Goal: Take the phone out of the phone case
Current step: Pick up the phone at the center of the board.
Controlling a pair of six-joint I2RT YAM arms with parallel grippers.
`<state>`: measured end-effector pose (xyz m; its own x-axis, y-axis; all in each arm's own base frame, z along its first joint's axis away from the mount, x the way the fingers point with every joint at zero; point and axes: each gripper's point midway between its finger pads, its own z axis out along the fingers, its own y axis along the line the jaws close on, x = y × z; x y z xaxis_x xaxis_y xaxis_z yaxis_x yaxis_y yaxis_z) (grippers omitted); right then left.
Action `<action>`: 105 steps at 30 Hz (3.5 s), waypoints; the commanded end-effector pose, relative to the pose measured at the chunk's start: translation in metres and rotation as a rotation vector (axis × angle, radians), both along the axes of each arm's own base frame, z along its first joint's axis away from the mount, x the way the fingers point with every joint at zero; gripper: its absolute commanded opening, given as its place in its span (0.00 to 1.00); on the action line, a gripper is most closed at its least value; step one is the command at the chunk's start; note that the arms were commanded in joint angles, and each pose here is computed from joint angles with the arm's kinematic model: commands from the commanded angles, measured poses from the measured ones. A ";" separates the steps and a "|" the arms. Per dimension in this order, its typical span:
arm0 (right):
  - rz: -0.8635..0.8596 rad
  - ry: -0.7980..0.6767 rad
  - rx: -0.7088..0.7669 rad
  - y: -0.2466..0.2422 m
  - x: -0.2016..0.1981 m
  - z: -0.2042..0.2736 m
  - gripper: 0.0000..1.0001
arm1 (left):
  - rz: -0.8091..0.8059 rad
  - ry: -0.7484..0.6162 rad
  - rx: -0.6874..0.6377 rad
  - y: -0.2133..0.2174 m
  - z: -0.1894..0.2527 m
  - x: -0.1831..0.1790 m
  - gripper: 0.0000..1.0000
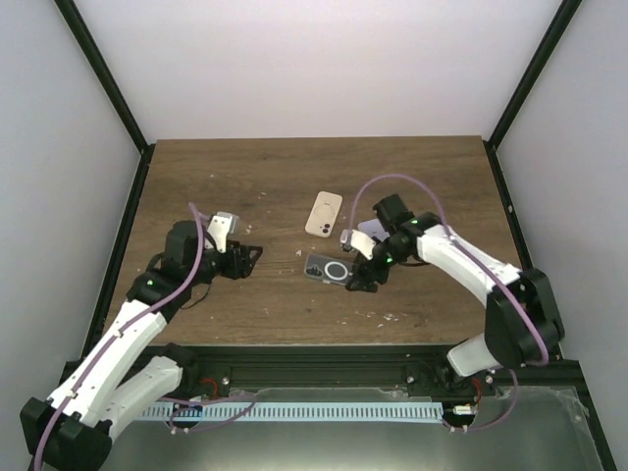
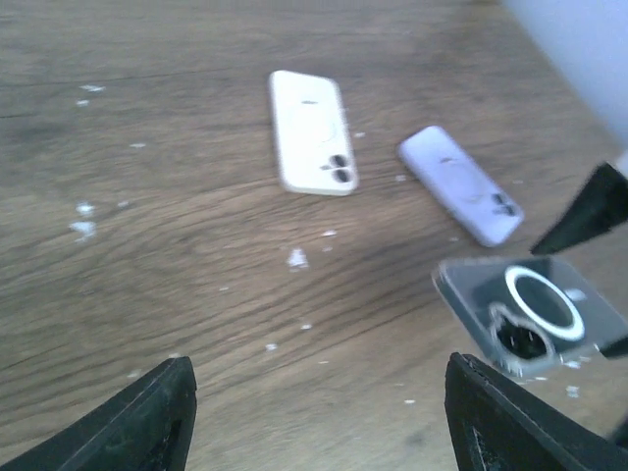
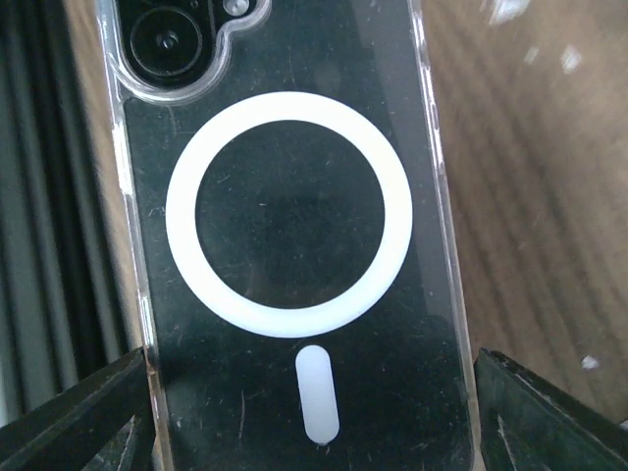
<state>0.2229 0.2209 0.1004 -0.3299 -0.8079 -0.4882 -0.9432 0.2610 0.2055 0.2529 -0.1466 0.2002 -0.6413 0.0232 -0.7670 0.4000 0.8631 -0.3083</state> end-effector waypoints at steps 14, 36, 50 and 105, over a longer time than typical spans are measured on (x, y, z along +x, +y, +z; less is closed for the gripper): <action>-0.182 0.076 0.511 0.007 0.031 0.072 0.27 | -0.119 0.153 -0.536 -0.056 0.023 -0.038 0.69; -0.265 -0.144 0.391 -0.009 0.043 0.062 0.29 | -0.042 0.419 -0.718 -0.170 0.003 0.026 0.60; -0.221 -0.239 0.355 -0.003 0.034 0.079 0.80 | 0.002 0.442 -0.718 -0.170 -0.009 0.030 0.00; -0.122 -0.240 0.481 0.028 0.000 0.146 0.01 | -0.060 -0.189 -0.508 -0.064 0.043 -0.026 0.62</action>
<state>0.2573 0.2299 0.1807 -0.2815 -0.6402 -0.7148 -0.8783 0.4719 -0.0768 0.2499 -0.1976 0.2306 -0.6424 -0.5281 -0.5554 0.2409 0.5489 -0.8004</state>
